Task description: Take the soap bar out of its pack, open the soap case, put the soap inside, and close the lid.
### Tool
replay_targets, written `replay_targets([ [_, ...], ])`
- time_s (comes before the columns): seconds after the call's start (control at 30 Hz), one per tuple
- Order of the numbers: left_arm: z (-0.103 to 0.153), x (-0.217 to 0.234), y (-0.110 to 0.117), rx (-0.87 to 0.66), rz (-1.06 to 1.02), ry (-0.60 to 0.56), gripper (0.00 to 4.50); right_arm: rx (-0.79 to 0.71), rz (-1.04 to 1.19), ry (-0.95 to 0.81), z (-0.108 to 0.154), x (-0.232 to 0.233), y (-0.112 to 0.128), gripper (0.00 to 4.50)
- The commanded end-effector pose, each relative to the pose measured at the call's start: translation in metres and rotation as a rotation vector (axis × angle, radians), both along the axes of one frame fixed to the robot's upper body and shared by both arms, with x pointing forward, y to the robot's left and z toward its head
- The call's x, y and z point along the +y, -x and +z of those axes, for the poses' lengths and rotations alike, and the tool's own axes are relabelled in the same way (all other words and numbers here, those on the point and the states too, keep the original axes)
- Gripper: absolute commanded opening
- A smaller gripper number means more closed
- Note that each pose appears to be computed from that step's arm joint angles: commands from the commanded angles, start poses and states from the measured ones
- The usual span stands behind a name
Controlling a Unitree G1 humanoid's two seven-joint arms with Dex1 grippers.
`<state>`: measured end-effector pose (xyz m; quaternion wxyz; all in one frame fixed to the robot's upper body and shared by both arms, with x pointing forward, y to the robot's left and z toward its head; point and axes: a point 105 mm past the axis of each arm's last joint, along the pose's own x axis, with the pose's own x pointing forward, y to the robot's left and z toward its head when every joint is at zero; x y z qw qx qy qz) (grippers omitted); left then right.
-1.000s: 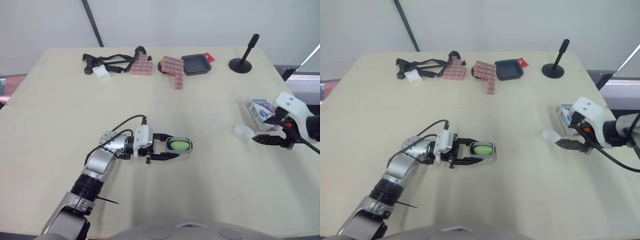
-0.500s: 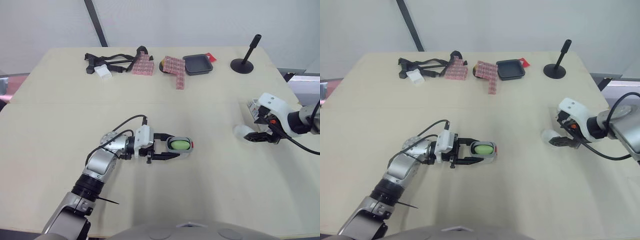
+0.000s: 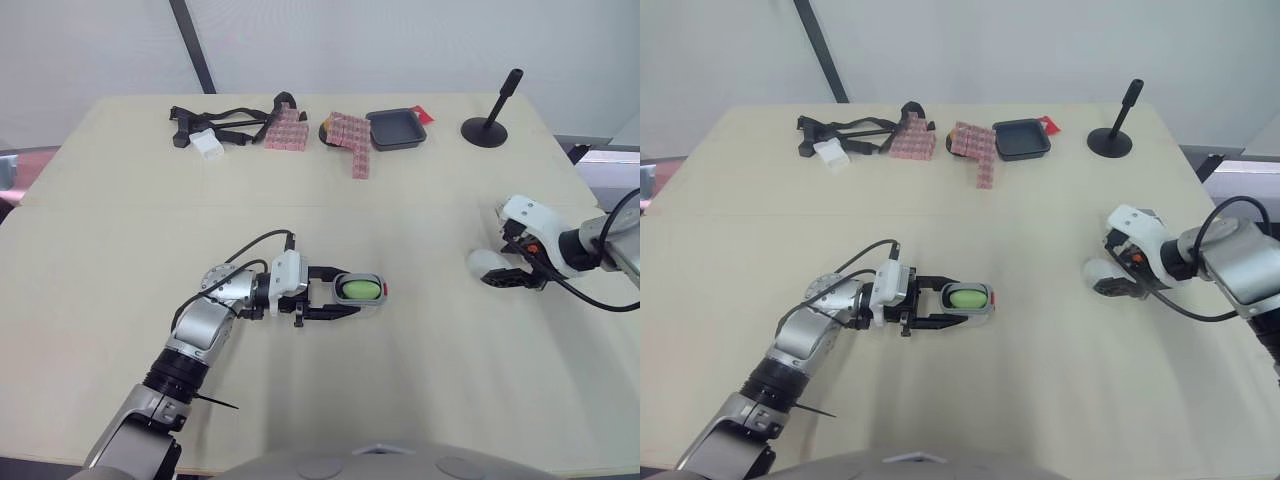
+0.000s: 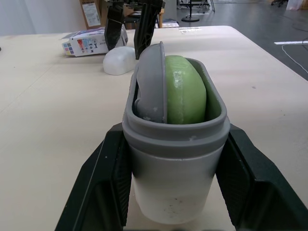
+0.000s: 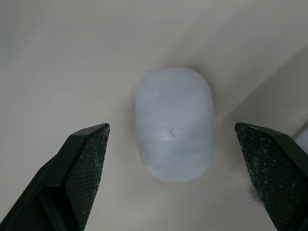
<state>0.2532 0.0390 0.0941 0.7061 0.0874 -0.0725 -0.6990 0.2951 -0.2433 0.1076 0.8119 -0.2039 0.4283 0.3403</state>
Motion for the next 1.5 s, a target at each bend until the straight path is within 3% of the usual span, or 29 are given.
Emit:
replay_targets([
  [0.03, 0.004, 0.0, 0.001, -0.025, 0.003, 0.007, 1.91, -0.037, 0.007, 0.018, 0.008, -0.001, -0.005, 4.48],
  [0.6, 0.004, -0.002, 0.0, -0.023, 0.012, 0.01, 1.91, -0.039, 0.004, 0.045, 0.003, -0.006, -0.007, 4.48],
  [0.87, 0.004, -0.001, 0.0, -0.024, 0.016, 0.008, 1.91, -0.046, 0.014, 0.047, 0.001, -0.004, -0.009, 1.98],
  [1.03, 0.003, -0.001, -0.001, -0.022, 0.02, 0.006, 1.91, -0.046, 0.025, 0.052, 0.001, -0.003, -0.008, 1.92],
  [1.23, 0.002, 0.0, -0.003, -0.02, 0.028, 0.001, 1.91, -0.124, 0.184, -0.01, 0.035, 0.024, -0.008, 1.92],
  [1.5, 0.004, -0.004, -0.013, -0.023, 0.034, 0.0, 1.91, -0.206, 0.526, -0.069, 0.09, 0.093, 0.012, 1.92],
])
